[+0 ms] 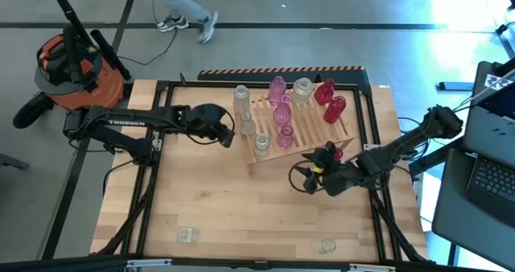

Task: Sort vases onto shelf
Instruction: Adjust the shelf on the top of the table

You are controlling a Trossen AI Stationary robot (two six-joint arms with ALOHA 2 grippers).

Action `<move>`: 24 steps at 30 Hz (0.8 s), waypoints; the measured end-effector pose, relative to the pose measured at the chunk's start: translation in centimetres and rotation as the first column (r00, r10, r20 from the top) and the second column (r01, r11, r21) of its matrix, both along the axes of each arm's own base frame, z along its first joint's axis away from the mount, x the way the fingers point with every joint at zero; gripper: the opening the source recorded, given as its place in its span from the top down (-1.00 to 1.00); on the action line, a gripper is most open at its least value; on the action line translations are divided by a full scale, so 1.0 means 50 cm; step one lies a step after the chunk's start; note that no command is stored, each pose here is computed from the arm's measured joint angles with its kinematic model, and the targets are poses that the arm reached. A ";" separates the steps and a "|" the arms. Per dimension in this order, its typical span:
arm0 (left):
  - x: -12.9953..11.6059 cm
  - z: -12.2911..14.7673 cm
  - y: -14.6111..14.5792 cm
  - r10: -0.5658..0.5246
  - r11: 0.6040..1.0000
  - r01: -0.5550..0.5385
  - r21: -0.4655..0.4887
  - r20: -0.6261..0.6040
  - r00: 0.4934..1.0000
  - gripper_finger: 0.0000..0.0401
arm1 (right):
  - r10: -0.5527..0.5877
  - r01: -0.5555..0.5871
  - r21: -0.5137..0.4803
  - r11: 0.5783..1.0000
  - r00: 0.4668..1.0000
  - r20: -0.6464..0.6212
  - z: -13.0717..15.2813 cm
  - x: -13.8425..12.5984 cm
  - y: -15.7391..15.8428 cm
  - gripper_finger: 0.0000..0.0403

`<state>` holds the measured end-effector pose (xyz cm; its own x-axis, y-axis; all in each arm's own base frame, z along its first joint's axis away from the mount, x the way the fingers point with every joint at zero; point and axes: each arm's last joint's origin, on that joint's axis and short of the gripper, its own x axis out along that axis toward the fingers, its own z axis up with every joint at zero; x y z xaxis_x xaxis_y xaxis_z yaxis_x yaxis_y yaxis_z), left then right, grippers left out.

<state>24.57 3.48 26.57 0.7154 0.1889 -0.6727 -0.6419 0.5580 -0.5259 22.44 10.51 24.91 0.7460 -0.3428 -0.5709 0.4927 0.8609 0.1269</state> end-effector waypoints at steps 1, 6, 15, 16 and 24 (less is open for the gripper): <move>-0.002 -0.003 -0.006 -0.007 1.000 0.007 -0.012 -0.021 1.000 1.00 | 0.004 -0.004 0.010 1.000 1.000 -0.011 -0.004 0.004 0.000 0.00; -0.003 -0.007 -0.032 -0.039 0.999 0.037 -0.034 -0.044 0.998 1.00 | 0.002 0.000 0.073 0.997 1.000 -0.029 -0.029 0.034 0.000 0.00; -0.003 -0.008 -0.059 -0.058 0.997 0.055 -0.056 -0.041 0.997 1.00 | 0.045 -0.047 0.054 0.997 0.998 0.033 -0.052 0.095 -0.005 0.32; -0.003 -0.008 -0.062 -0.059 0.997 0.057 -0.053 -0.042 0.997 1.00 | 0.053 -0.055 0.049 0.997 0.998 0.037 -0.055 0.102 -0.008 0.36; -0.003 -0.008 -0.073 -0.070 0.996 0.067 -0.059 -0.044 0.997 1.00 | 0.096 -0.096 -0.003 0.995 0.991 0.090 -0.062 0.143 -0.029 0.53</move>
<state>24.41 -0.15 26.17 0.6930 0.1011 -0.7138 -0.6278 0.5714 -0.5286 29.59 9.04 21.79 0.8238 -0.2667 -0.5002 0.3946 0.9033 0.1682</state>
